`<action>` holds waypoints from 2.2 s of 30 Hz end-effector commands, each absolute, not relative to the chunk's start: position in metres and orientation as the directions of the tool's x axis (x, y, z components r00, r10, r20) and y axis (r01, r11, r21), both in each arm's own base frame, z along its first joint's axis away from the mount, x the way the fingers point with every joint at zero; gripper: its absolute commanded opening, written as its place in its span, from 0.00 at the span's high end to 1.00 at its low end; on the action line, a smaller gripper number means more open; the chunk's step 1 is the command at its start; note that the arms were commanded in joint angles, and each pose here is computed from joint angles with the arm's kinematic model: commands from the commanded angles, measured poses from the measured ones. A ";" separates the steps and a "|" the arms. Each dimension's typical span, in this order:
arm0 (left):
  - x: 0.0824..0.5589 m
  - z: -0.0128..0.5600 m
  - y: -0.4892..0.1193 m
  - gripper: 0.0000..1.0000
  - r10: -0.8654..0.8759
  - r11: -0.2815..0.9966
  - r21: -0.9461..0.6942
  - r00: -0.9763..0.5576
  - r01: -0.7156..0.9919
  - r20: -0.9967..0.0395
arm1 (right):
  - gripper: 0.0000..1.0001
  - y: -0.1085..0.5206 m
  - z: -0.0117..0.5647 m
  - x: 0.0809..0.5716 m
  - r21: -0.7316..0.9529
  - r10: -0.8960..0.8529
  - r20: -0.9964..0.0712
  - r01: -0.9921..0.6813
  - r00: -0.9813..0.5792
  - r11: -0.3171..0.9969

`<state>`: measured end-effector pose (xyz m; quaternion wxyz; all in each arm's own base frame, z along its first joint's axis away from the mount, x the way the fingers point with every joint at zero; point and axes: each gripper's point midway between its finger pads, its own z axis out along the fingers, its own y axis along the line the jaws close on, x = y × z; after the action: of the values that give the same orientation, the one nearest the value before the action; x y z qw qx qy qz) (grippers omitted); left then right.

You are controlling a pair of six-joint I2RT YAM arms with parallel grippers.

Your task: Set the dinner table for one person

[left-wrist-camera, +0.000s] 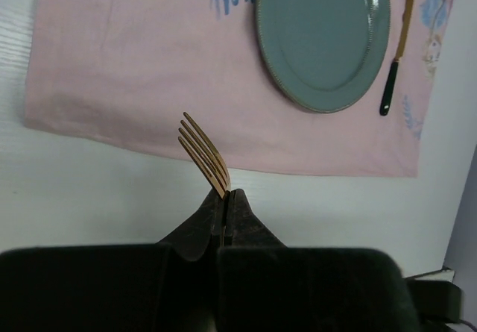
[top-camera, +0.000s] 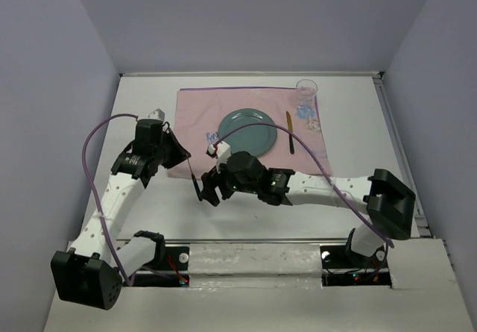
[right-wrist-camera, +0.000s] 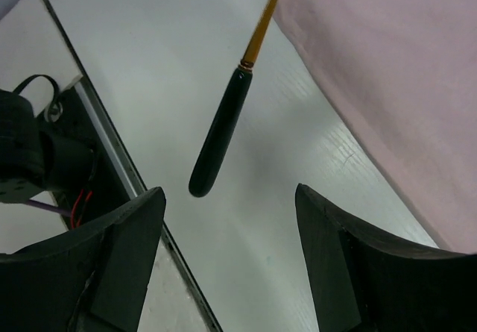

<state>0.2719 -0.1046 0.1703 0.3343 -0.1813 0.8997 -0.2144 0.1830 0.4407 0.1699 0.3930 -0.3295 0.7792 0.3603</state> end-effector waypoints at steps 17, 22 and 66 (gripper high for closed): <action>0.281 0.210 -0.134 0.95 -0.538 0.737 -0.674 -0.654 -0.059 -0.531 | 1.00 0.486 0.180 0.192 0.473 -0.025 -0.830 -0.726 -0.558 0.498; 0.281 0.215 -0.136 0.41 -0.534 0.730 -0.683 -0.643 -0.023 -0.549 | 1.00 0.474 0.199 0.200 0.479 0.019 -0.839 -0.722 -0.544 0.500; 0.290 0.234 -0.148 1.00 -0.544 0.716 -0.682 -0.494 0.148 -0.678 | 0.59 0.430 0.218 0.196 0.759 0.070 -0.648 -0.634 -0.759 0.151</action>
<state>0.2516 -0.1826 0.2257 0.4239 -0.0918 0.7705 -0.4671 0.1999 0.4403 0.2156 0.2719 -0.1950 0.7129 0.6163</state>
